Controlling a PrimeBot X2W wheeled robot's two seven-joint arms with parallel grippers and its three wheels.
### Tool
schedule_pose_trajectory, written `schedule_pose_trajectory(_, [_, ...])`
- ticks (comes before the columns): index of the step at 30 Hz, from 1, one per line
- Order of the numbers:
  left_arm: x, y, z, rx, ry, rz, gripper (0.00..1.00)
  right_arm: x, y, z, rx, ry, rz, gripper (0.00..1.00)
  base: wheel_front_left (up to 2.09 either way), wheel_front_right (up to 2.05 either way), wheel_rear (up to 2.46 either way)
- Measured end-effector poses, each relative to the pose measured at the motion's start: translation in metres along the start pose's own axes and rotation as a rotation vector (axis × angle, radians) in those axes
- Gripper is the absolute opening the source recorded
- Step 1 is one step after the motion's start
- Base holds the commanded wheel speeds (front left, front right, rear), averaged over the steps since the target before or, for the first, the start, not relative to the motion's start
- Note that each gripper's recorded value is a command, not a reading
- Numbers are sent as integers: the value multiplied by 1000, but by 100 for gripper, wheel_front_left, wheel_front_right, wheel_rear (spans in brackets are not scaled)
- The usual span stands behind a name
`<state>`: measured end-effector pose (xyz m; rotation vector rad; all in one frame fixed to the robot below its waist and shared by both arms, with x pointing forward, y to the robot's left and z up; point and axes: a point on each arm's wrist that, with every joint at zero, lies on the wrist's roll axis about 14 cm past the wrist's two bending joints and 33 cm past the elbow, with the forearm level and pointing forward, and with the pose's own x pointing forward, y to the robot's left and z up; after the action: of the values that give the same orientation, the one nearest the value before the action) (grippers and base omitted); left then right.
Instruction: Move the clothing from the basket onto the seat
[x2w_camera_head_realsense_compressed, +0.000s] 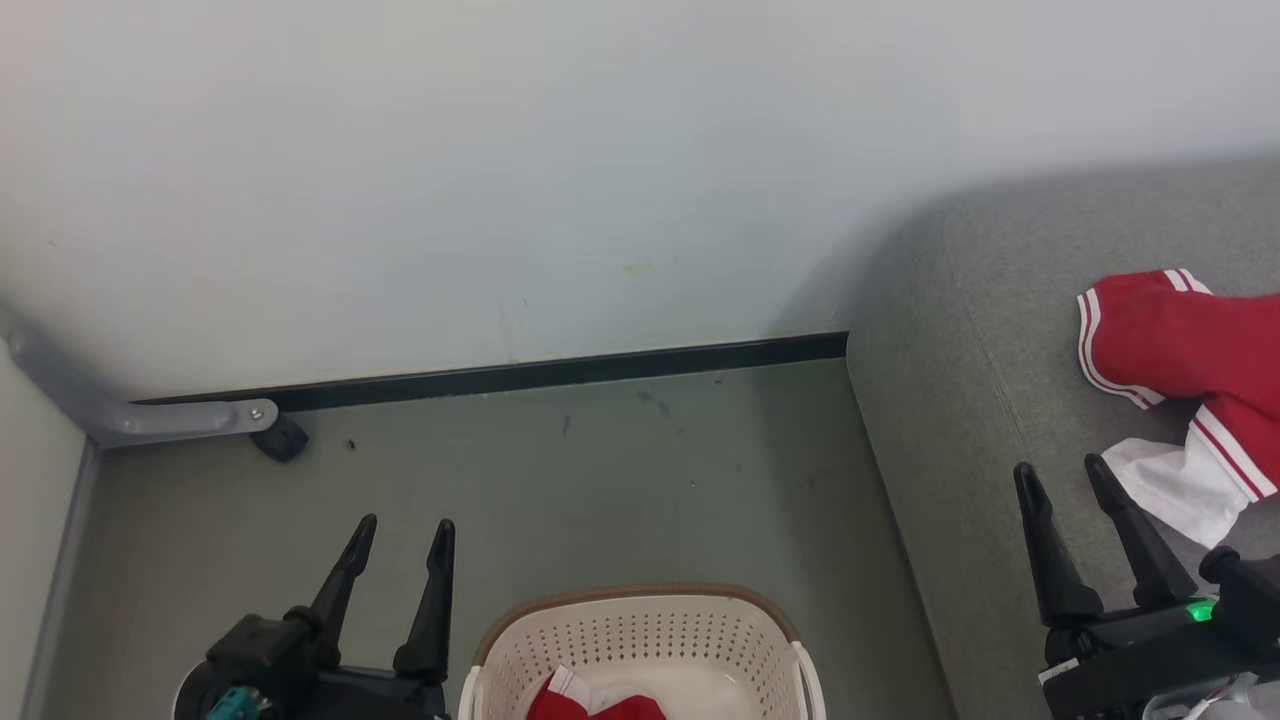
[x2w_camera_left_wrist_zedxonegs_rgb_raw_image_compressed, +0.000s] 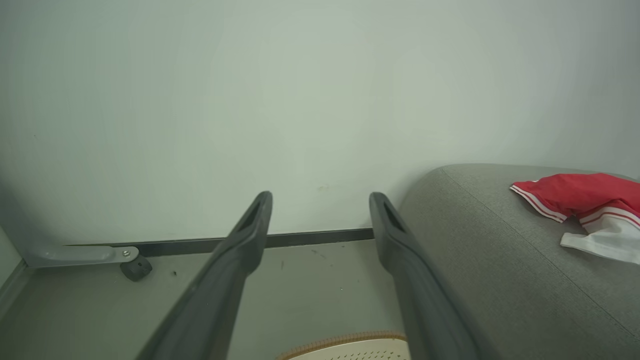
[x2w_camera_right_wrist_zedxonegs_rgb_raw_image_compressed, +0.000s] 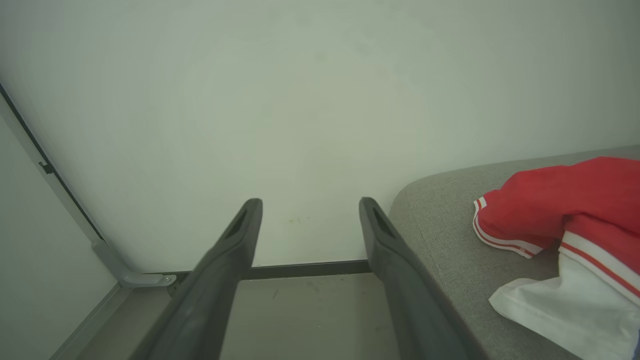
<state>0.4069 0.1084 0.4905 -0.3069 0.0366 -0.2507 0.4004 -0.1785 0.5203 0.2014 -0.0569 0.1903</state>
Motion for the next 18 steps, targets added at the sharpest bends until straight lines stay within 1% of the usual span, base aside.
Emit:
schedule_pose_trajectory(8, [16, -11, -29, 6, 81, -68, 100, 5, -12, -10, 9, 18, -31, 100, 0, 0, 0])
schedule_pose_trajectory(18, [35, -14, -70, 5, 197, -112, 100, 17, -25, -15, -4, 26, -45, 100, 0, 0, 0])
